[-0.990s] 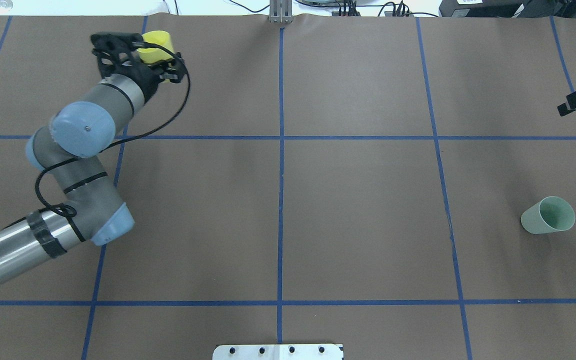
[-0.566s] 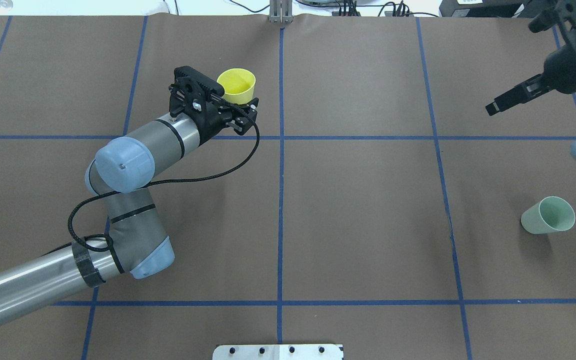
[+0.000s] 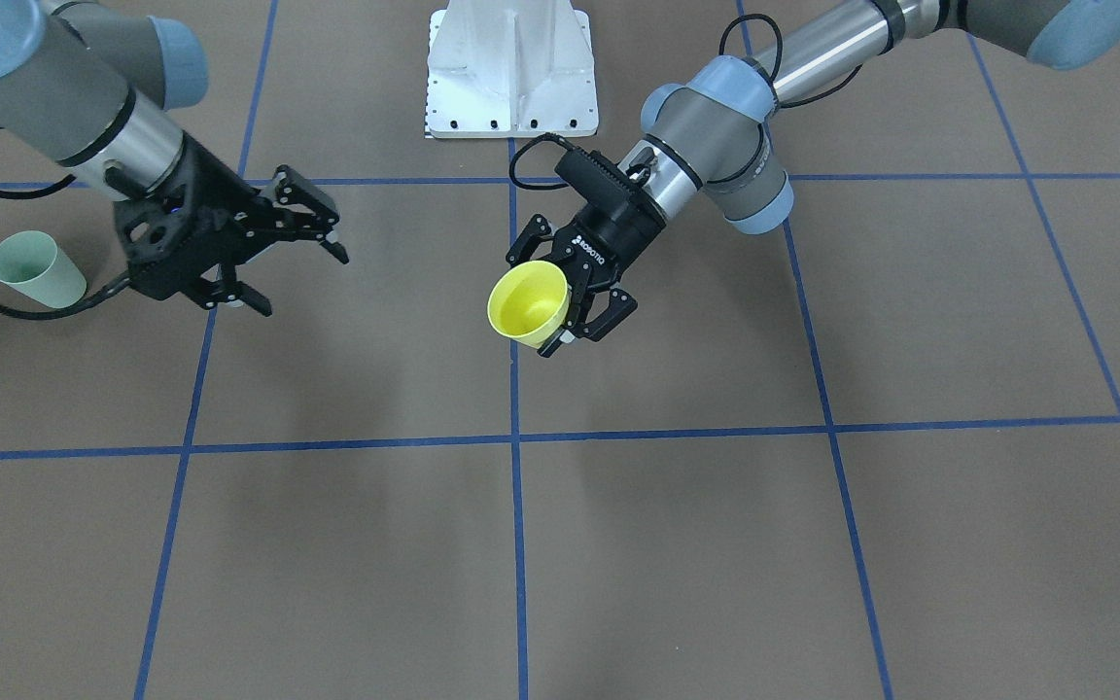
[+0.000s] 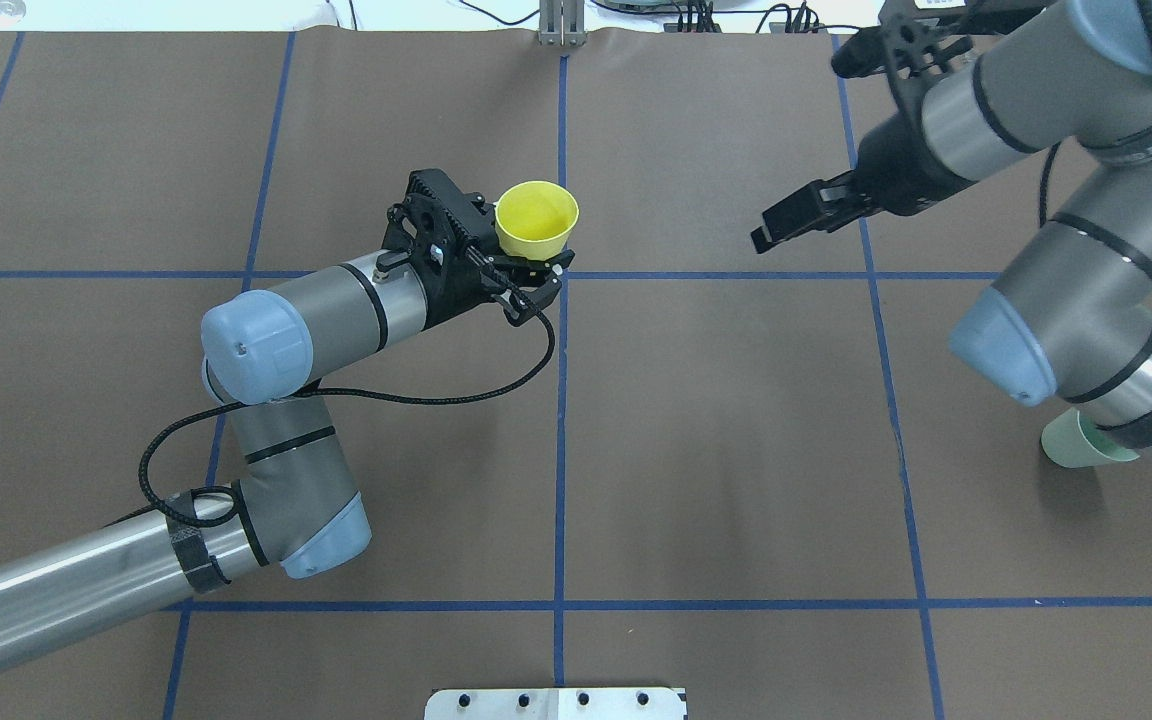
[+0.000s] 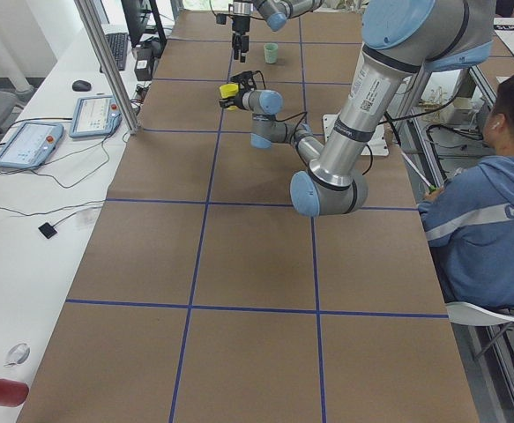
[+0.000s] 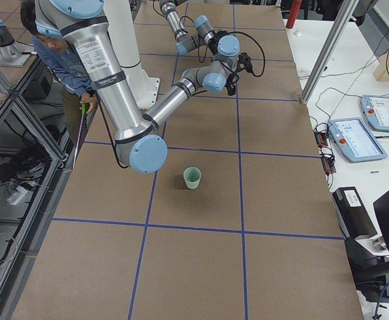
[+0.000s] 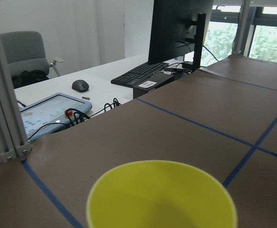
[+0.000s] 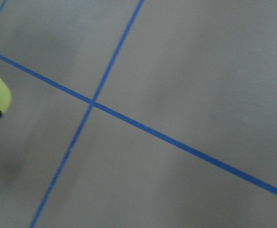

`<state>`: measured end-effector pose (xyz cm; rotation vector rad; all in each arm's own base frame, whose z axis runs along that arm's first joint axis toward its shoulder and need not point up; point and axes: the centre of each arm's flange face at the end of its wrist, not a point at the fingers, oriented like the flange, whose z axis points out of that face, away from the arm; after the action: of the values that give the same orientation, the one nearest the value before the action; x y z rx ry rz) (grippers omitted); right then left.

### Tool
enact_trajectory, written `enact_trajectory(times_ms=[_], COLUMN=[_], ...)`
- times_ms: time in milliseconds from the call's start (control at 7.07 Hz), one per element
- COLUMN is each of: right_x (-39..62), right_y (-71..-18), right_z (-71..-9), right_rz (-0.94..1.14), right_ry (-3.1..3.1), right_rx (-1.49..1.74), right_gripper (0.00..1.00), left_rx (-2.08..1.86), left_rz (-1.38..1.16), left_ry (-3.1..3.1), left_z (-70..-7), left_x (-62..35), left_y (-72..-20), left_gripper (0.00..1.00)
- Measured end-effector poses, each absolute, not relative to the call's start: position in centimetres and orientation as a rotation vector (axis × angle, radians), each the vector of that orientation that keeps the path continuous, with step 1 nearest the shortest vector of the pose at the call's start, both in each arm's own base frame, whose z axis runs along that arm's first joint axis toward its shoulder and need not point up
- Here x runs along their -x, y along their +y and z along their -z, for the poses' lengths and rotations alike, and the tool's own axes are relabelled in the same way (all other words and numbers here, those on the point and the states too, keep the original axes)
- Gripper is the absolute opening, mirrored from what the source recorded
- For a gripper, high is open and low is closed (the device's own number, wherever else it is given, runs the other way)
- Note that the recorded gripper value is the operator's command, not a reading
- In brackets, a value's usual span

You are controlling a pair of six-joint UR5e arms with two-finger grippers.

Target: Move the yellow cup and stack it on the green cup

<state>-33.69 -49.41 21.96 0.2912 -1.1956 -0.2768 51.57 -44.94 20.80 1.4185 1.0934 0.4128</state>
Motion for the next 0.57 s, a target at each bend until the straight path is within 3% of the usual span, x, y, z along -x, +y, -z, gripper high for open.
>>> enact_trajectory(times_ms=[566], right_x=[36.2], right_y=[-48.5], right_z=[-19.0], right_rz=[0.239], right_ry=[-1.27], right_rx=[-0.153], right_gripper=[0.98], left_rx=[-1.435], left_rz=[-0.498], left_ry=[1.186], left_z=[-20.9], left_x=[-54.1], left_y=[-38.3], left_gripper=[0.4])
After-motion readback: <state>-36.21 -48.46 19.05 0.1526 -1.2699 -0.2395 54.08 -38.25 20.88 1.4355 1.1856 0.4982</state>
